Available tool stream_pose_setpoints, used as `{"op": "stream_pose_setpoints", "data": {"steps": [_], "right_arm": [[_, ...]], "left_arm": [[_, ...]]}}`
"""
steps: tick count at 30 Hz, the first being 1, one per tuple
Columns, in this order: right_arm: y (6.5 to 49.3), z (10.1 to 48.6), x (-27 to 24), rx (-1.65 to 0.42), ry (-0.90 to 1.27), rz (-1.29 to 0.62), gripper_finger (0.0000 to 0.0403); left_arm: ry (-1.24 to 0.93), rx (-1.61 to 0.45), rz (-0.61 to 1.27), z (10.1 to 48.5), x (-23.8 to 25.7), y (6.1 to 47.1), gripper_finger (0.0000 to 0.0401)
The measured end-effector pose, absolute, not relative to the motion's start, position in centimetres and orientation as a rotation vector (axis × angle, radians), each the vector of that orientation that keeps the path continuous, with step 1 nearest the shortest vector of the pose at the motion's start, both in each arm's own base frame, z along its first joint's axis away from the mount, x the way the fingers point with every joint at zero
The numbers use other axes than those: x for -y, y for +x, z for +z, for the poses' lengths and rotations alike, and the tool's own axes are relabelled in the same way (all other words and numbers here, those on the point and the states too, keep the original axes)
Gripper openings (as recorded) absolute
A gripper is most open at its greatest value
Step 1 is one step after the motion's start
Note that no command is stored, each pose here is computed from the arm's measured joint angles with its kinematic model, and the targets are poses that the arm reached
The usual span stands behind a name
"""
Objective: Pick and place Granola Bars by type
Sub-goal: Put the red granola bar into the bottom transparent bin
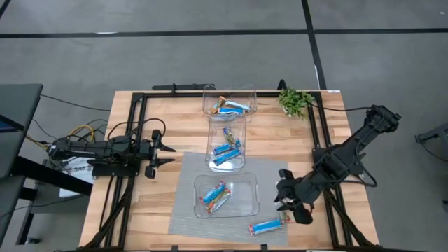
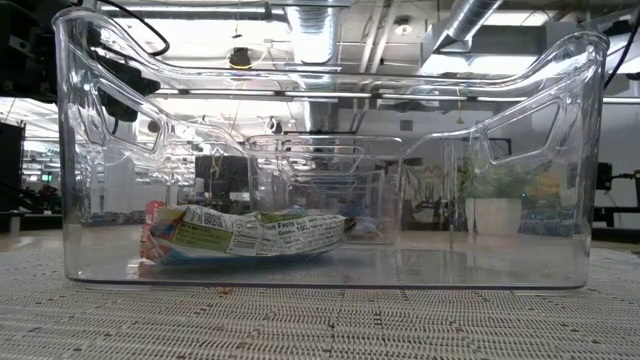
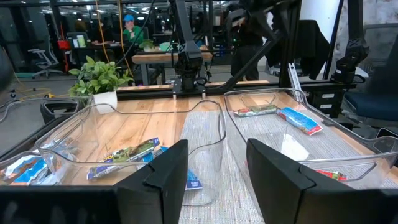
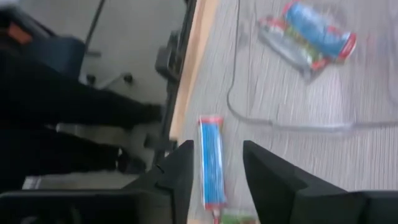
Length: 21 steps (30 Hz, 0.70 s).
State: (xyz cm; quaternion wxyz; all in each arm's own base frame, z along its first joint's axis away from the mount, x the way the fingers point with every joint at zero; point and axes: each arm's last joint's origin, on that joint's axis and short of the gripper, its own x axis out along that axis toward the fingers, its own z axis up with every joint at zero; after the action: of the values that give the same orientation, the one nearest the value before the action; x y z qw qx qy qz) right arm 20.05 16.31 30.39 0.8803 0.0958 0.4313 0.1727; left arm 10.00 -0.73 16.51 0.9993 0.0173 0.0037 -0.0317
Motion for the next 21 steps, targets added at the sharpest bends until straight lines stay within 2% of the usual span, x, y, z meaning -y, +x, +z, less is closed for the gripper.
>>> {"op": "stream_pose_setpoints", "data": {"steps": [6, 10, 21], "right_arm": [[19.7, 29.0, -17.3, -1.001, 0.140, 0.366, 0.0187], [19.9, 27.2, -18.8, -1.066, 0.086, 0.374, 0.0211], [22.1, 20.3, -22.0, -1.245, -0.039, 0.307, 0.0206]], "left_arm": [[0.035, -0.007, -0.063, 16.5, 0.7, 10.0, 0.0158], [0.035, -0.007, -0.064, 16.5, 0.7, 10.0, 0.0158], [0.035, -0.007, -0.064, 16.5, 0.7, 10.0, 0.0158]]}}
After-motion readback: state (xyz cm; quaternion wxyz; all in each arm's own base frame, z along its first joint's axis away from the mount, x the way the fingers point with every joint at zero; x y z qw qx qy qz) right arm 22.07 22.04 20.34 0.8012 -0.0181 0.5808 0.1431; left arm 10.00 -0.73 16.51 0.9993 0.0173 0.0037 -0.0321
